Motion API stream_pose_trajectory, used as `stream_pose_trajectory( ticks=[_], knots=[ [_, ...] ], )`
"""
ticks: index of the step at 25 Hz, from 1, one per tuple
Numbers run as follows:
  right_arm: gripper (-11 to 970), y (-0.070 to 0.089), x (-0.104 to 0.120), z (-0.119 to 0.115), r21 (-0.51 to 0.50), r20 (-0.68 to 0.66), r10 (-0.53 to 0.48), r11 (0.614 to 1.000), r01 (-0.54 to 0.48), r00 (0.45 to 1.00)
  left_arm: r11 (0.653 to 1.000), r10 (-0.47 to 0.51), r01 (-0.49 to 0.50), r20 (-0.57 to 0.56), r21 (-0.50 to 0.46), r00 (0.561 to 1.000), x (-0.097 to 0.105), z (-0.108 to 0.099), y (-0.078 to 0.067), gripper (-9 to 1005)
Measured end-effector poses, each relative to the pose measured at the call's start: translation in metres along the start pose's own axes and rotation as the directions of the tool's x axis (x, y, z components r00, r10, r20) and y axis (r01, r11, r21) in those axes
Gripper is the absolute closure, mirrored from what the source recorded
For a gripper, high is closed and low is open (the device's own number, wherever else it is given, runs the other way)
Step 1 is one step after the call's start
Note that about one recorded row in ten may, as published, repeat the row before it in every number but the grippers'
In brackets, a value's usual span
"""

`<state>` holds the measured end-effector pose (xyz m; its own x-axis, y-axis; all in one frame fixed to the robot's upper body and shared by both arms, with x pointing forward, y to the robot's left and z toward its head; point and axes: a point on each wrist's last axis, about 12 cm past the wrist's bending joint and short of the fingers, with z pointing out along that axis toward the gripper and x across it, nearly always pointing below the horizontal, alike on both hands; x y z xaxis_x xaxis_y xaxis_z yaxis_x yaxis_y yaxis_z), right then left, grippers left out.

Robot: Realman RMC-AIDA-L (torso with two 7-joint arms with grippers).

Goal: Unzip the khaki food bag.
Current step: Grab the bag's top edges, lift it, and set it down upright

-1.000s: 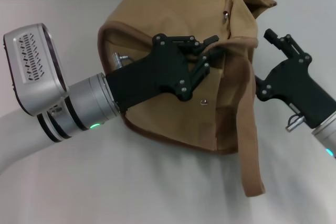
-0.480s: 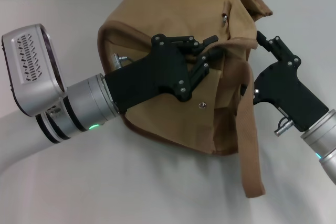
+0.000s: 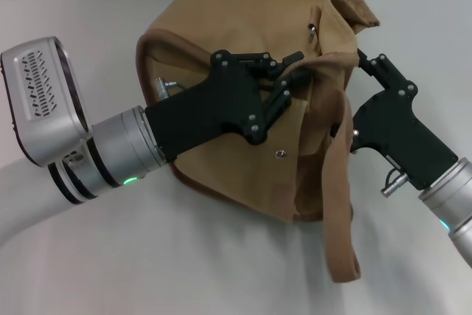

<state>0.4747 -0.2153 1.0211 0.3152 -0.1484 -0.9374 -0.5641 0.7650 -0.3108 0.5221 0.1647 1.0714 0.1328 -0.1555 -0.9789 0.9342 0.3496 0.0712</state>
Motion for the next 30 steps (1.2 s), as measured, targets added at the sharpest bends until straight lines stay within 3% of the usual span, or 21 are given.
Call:
stream_pose_trajectory(
  ticks=[11,30],
  knots=[
    [175,0.003,-0.006,-0.016,0.035,0.058,0.024,0.999,-0.027,0.998,1.0,-0.009,0.009,-0.004,-0.005,1.0,0.002,-0.003,-0.002,910],
    [213,0.008,-0.006,-0.019,0.043,0.049,0.046,0.998,-0.048,0.998,0.999,-0.033,0.033,0.022,-0.004,0.999,0.002,-0.011,-0.01,909]
  ],
)
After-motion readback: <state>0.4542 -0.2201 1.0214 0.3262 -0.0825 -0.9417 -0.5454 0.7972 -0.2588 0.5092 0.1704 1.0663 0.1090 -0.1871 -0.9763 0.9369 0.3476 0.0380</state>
